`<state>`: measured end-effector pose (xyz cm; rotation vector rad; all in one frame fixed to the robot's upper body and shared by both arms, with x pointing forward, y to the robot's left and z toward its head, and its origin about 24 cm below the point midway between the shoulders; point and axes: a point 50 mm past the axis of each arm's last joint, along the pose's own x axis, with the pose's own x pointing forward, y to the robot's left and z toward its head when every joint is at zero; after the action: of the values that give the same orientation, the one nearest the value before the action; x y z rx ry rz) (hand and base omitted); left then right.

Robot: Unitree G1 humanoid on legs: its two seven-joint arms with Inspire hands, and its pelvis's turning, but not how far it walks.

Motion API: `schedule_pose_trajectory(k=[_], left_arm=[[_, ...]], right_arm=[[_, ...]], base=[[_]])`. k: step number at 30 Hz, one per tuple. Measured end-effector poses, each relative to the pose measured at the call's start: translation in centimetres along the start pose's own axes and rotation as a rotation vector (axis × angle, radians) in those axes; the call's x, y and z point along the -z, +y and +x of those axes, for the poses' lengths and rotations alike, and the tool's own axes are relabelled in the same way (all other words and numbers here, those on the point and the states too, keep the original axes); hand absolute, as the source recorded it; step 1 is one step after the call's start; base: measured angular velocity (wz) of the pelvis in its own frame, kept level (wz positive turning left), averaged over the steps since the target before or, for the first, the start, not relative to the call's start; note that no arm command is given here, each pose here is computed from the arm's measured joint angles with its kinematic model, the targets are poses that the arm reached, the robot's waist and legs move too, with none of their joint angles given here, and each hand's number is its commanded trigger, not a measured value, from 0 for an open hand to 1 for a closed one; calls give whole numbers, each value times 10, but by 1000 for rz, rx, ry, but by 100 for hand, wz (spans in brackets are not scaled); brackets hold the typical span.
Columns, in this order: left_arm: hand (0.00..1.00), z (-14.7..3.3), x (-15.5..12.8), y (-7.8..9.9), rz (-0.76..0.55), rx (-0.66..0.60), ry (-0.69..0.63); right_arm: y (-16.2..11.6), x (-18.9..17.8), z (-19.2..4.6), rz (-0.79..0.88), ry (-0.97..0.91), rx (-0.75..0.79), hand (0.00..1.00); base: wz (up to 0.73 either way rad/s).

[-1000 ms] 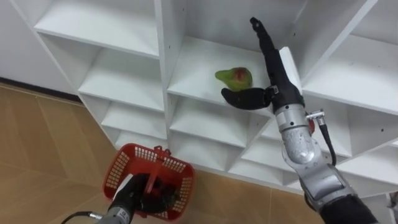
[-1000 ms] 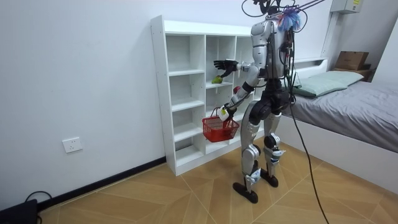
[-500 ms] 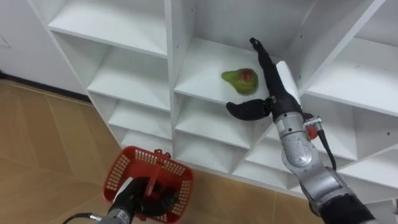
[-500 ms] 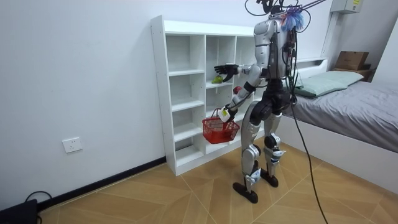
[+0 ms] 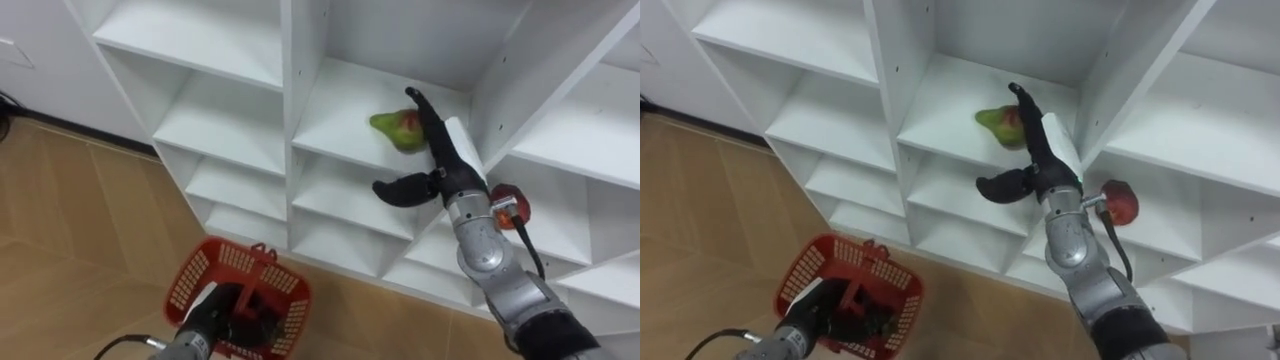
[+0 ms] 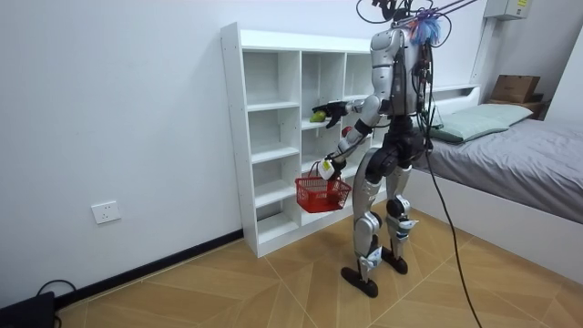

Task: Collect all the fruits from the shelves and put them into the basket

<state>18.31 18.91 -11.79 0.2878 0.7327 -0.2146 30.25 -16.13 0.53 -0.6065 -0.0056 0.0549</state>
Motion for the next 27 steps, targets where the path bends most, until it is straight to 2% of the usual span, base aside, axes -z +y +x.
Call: schedule_pose_trajectory(k=[17,27], left_arm=[[100,1,-1,2,2,-2,0],[100,-1,5,6,-17,-27,33]], right_arm=[[-18,-4,16,11,16,67,0],[-20,-6,18,9,9,75,0]], base=[[1],[0]])
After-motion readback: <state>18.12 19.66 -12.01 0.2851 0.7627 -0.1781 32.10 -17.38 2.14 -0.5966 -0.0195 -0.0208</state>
